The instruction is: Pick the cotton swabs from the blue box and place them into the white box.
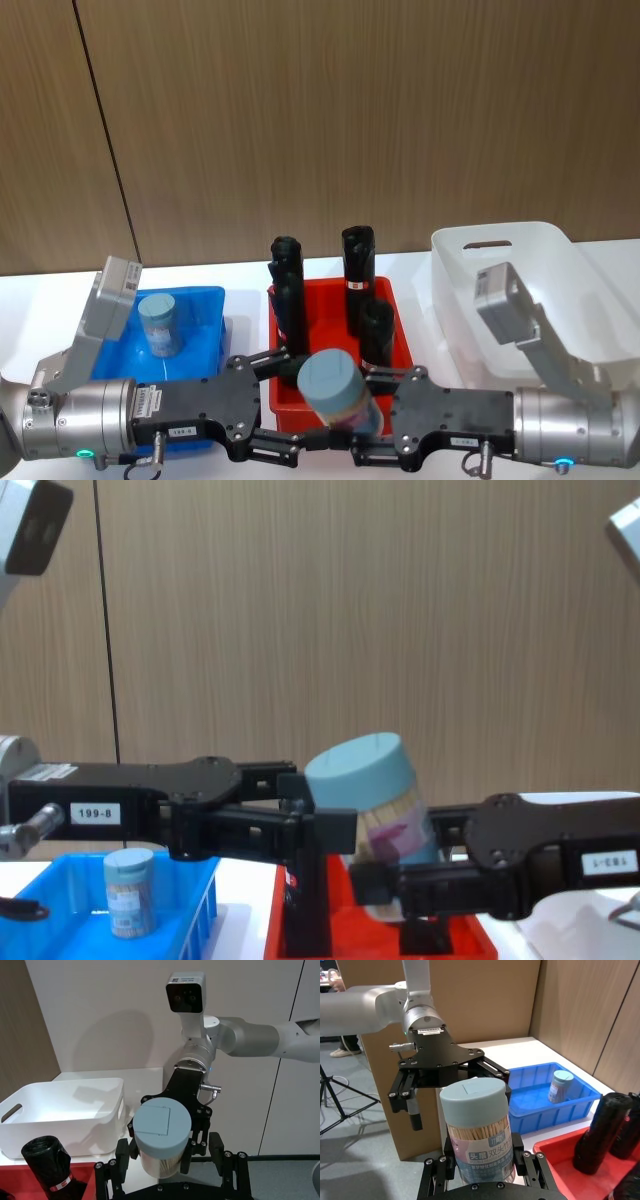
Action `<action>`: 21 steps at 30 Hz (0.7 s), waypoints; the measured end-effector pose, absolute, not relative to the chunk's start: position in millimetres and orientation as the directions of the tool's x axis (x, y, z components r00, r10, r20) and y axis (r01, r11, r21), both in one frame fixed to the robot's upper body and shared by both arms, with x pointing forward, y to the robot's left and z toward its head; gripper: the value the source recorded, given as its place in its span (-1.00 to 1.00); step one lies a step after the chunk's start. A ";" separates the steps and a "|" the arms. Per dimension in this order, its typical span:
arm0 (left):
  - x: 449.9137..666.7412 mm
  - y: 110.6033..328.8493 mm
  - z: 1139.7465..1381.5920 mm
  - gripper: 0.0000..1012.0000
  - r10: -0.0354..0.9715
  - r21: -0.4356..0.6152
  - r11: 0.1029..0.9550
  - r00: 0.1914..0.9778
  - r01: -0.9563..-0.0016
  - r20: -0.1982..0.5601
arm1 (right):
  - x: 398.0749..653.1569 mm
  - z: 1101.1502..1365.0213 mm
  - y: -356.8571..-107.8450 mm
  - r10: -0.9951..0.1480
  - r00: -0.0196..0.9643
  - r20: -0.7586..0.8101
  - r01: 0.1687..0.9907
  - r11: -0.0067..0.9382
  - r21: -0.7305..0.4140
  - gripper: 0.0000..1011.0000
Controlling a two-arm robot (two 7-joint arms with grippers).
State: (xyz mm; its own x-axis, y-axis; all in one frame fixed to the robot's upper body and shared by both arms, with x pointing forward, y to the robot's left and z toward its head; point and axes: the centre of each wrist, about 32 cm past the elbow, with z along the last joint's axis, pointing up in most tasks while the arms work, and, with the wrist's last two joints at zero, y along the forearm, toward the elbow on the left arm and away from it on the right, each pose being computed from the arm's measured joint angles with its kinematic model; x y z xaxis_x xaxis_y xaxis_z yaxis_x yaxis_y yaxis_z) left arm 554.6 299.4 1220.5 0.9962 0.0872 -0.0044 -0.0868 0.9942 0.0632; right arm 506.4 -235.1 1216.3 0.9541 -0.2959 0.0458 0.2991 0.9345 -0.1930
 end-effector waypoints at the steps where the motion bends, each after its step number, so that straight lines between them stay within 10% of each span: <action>1: 554.6 299.4 1220.5 0.98 0.087 0.063 0.994 0.996 -0.087 -0.004 | 506.4 1216.3 -235.8 -0.298 0.954 0.045 0.301 0.934 -0.191 0.29; 21: 554.6 299.4 1220.5 0.98 0.087 0.063 0.994 0.996 -0.087 -0.004 | 508.6 1216.0 -282.2 -0.458 0.888 0.050 0.460 0.875 -0.150 0.29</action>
State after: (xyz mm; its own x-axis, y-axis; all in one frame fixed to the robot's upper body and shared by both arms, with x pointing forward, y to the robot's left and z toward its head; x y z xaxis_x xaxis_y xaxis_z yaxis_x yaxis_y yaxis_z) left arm 554.6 299.4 1220.5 0.9962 0.0873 -0.0043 -0.0868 0.9942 0.0632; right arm 508.6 -282.2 1216.0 0.8877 -0.4577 0.0495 0.4597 0.8754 -0.1498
